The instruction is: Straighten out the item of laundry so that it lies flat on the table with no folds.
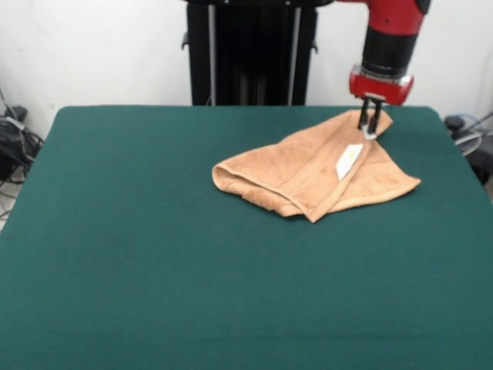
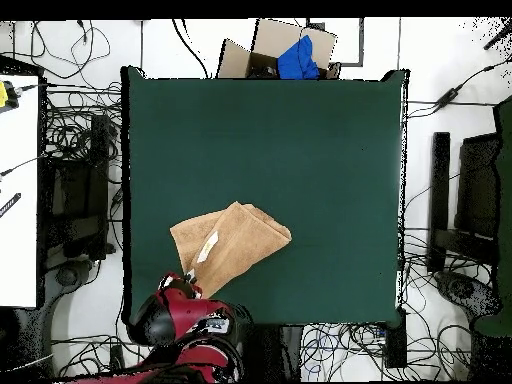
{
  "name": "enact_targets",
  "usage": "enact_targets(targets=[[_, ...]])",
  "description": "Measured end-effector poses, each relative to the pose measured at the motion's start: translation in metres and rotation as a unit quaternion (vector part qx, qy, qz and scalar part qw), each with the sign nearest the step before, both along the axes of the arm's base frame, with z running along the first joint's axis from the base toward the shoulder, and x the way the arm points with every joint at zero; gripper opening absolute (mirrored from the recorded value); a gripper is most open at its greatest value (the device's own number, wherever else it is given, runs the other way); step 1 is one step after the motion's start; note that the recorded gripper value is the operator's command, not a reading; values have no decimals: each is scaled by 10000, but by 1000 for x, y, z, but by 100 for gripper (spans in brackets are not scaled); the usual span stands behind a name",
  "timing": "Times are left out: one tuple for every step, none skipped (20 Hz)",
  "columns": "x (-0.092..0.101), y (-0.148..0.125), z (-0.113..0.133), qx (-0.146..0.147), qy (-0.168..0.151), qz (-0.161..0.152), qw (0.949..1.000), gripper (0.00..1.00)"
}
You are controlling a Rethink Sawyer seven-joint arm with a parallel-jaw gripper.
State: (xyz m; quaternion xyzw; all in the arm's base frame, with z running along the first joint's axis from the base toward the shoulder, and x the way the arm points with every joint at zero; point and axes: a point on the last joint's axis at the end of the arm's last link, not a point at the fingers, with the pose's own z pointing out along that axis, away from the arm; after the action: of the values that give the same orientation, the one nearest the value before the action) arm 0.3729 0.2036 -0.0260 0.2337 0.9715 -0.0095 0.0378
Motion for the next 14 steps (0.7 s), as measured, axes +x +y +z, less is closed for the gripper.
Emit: enact_targets(targets=[[0, -2, 2, -13, 57, -1, 10000, 0], [-1, -4, 5, -28, 117, -1, 9999, 0], [-1, -5, 6, -36, 149, -1, 9999, 0], [-1, -13, 12, -83, 302, -20, 9995, 0], [-2, -17, 15, -100, 361, -28, 9993, 0], [-1, -20, 17, -117, 418, -40, 9990, 0], [-1, -22, 18, -125, 444, -44, 9989, 0], [-1, -32, 24, -172, 567, -74, 9982, 0], [-1, -36, 27, -193, 624, -82, 9978, 0], [-1, -38, 29, -203, 663, -80, 9976, 0], [-1, -41, 31, -213, 702, -79, 9973, 0], [0, -43, 33, -216, 741, -65, 9970, 0], [0, -44, 34, -216, 756, -55, 9969, 0], [1, -45, 36, -217, 782, -29, 9967, 0]])
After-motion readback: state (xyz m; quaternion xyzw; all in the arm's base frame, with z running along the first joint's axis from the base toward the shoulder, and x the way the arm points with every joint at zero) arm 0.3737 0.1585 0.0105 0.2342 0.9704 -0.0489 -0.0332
